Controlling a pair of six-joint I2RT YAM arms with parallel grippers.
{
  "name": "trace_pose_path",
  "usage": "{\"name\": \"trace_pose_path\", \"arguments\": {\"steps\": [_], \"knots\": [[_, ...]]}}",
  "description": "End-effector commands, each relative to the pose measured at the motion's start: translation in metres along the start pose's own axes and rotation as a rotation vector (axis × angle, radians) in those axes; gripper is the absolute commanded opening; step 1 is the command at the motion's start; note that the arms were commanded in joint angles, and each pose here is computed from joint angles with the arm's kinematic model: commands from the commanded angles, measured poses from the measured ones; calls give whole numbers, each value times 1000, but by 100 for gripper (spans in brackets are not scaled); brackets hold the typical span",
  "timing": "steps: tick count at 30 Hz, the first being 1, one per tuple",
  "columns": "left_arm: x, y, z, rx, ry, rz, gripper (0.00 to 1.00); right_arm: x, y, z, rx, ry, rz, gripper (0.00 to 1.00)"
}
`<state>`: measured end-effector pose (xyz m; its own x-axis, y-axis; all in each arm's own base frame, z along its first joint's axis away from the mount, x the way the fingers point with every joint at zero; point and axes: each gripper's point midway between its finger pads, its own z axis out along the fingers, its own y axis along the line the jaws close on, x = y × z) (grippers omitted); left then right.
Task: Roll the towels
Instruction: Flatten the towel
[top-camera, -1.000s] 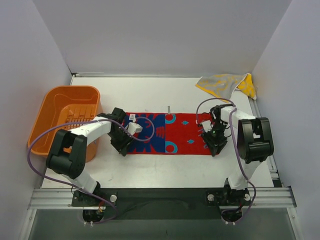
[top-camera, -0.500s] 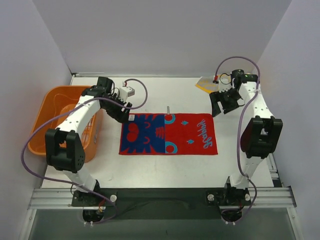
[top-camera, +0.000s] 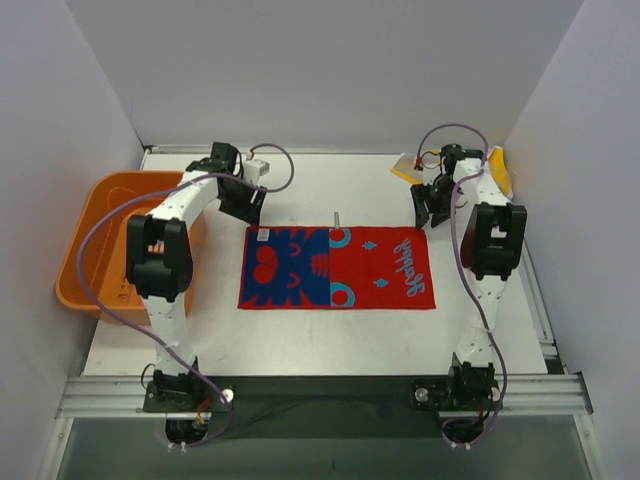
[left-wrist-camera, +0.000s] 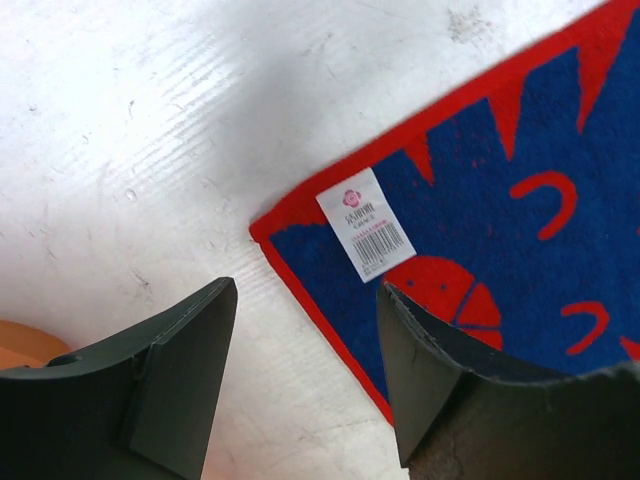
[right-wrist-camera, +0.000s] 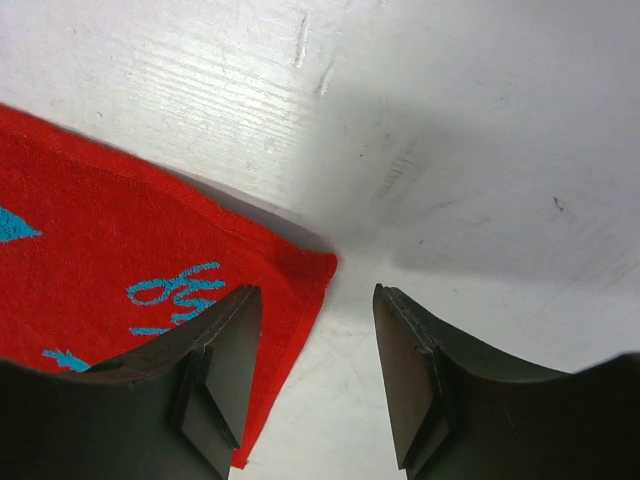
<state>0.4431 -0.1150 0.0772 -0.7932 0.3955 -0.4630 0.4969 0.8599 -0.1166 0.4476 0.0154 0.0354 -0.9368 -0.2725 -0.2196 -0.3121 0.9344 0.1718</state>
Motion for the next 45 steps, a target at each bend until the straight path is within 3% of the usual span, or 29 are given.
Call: {"name": "trace_pose_path", "arguments": {"steps": [1, 6, 24, 30, 33, 45], "knots": [[-25, 20, 0, -65, -60, -35, 68, -10, 2, -6, 27, -10, -8, 49], [-20, 28, 10, -58, -41, -66, 65, -10, 2, 2, 28, 3, -23, 44], [-9, 29, 29, -32, 5, -95, 65, 15, 22, 21, -21, 90, -70, 30], [-9, 30, 34, -25, 8, -98, 63, 19, 21, 23, -18, 102, -72, 13], [-11, 28, 35, -17, 5, -99, 61, 18, 21, 21, -16, 98, -73, 0], [-18, 22, 45, 9, -6, -74, 50, 14, 20, 18, -8, 87, -81, 0]]}}
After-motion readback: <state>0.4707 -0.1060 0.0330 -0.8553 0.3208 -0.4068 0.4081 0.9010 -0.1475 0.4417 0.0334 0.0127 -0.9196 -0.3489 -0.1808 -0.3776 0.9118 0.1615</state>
